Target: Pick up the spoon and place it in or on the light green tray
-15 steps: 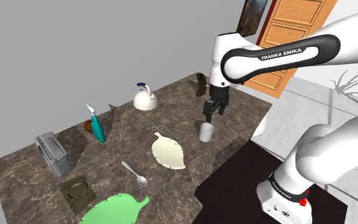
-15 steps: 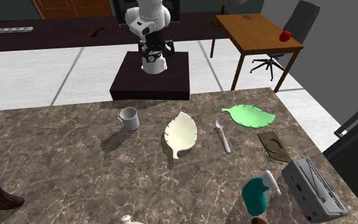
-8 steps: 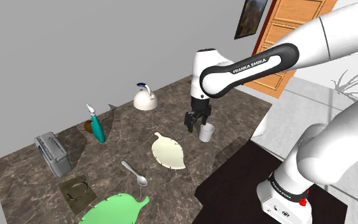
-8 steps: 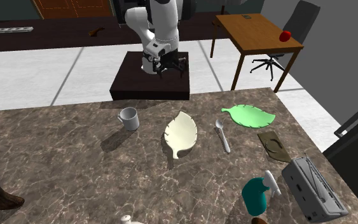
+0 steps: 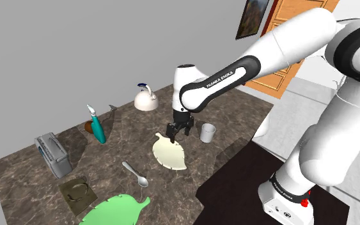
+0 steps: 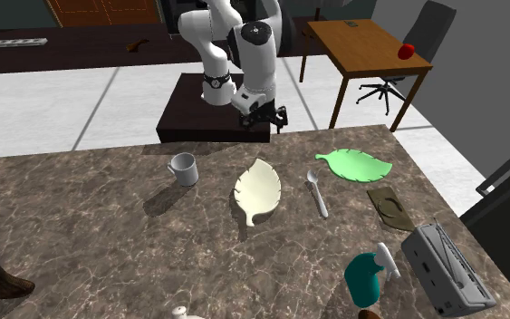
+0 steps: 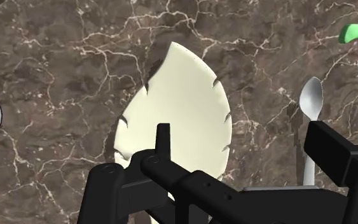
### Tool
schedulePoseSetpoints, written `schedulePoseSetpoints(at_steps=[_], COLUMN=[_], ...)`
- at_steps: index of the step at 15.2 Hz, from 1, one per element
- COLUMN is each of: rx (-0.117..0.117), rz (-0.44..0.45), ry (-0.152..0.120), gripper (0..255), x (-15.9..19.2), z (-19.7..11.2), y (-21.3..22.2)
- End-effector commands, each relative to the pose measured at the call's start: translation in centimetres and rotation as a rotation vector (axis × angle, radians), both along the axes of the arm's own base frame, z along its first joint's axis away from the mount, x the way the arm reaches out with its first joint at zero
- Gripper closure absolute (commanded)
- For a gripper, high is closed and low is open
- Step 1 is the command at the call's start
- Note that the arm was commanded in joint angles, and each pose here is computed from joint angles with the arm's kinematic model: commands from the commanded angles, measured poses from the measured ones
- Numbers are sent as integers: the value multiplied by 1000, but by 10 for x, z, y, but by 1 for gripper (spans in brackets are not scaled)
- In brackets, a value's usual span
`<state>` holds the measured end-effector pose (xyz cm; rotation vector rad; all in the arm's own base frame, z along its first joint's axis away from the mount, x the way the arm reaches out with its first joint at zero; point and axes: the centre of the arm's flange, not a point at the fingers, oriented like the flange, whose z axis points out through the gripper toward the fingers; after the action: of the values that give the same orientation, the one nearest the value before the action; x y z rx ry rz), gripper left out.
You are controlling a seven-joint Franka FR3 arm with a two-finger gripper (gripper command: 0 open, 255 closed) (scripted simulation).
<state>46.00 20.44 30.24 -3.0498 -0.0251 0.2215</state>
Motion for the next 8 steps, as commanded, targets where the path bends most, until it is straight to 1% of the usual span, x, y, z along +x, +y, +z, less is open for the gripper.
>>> schedulePoseSetpoints(at_steps=[1,8], rx=[11,46], rz=[-2,-7], ry=[-1,-2], gripper=[0,0], x=[11,50], z=[-18,-72], y=[19,78])
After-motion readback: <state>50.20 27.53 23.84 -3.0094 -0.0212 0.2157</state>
